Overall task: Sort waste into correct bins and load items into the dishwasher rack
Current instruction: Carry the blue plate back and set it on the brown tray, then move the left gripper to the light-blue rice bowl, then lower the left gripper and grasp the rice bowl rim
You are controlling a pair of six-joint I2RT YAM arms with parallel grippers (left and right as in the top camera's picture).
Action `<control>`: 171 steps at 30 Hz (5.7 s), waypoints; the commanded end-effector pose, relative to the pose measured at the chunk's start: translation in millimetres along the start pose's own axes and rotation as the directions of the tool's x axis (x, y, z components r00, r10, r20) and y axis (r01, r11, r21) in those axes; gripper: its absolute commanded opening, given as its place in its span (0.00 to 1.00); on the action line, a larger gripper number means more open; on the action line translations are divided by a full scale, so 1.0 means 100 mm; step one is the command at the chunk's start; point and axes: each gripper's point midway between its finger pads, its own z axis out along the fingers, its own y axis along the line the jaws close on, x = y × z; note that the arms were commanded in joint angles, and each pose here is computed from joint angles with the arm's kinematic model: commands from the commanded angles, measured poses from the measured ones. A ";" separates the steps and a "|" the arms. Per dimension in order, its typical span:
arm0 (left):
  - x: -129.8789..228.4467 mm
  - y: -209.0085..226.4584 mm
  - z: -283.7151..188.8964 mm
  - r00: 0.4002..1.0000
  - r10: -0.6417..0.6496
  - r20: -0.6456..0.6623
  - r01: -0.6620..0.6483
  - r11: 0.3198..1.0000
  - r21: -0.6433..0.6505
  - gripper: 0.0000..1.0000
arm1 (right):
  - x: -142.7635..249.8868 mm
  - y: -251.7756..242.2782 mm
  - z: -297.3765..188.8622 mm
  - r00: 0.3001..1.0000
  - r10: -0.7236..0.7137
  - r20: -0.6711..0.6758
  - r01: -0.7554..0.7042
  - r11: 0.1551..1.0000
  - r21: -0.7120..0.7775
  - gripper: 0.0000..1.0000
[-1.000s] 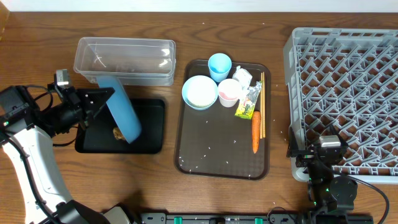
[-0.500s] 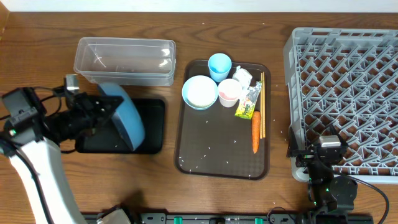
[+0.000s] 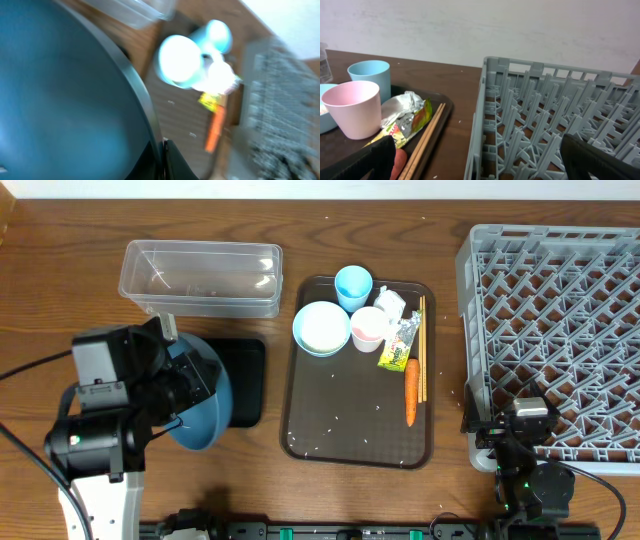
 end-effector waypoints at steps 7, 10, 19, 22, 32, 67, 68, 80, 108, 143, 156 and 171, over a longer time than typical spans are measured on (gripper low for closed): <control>-0.12 0.14 0.21 0.999 0.042 0.007 -0.041 0.988 -0.149 0.06 | 0.01 -0.03 0.00 1.000 0.009 -0.001 -0.009 1.000 0.015 0.99; -0.06 0.02 0.21 0.996 0.085 -0.002 -0.084 0.988 -0.128 0.06 | 0.01 -0.03 0.00 1.000 0.009 -0.001 -0.009 1.000 0.015 0.99; 0.36 -0.42 0.24 0.976 0.205 -0.071 -0.209 0.976 -0.060 0.06 | 0.01 -0.03 0.00 1.000 0.009 -0.001 -0.009 1.000 0.015 0.99; 0.57 -0.56 0.30 0.963 0.246 -0.108 -0.253 0.966 -0.058 0.06 | 0.01 -0.03 0.00 1.000 0.009 -0.001 -0.009 1.000 0.015 0.99; 1.22 -1.02 0.76 0.887 0.432 -0.164 -0.451 0.887 -0.100 0.06 | 0.01 -0.03 0.00 1.000 0.009 -0.001 -0.009 1.000 0.015 0.99; 2.34 -1.47 1.63 0.760 0.596 -0.258 -0.617 0.787 -0.002 0.06 | 0.01 -0.03 0.00 1.000 0.009 -0.001 -0.009 1.000 0.015 0.99; 2.36 -1.47 1.63 0.757 0.599 -0.260 -0.620 0.784 -0.001 0.06 | 0.01 -0.03 0.00 1.000 0.009 -0.001 -0.009 1.000 0.015 0.99; 2.43 -1.35 1.63 0.734 0.611 -0.296 -0.645 0.764 -0.024 0.09 | 0.01 -0.03 0.00 1.000 0.009 -0.001 -0.009 1.000 0.015 0.99; 1.12 -1.28 1.53 0.808 0.556 -0.194 -0.584 0.800 -0.139 0.50 | 0.01 -0.03 0.00 1.000 0.009 -0.001 -0.009 1.000 0.015 0.99; 0.67 -1.11 2.42 0.701 0.695 -0.159 -0.713 0.680 -0.170 0.52 | 0.01 -0.03 0.00 1.000 0.009 -0.001 -0.009 1.000 0.015 0.99; 0.56 -0.88 2.49 0.755 0.623 -0.204 -0.654 0.738 -0.169 0.52 | 0.01 -0.03 0.00 1.000 0.009 -0.001 -0.009 1.000 0.015 0.99; 0.70 -0.77 2.55 0.749 0.619 -0.235 -0.658 0.737 -0.156 0.52 | 0.01 -0.03 0.00 1.000 0.009 -0.001 -0.009 1.000 0.015 0.99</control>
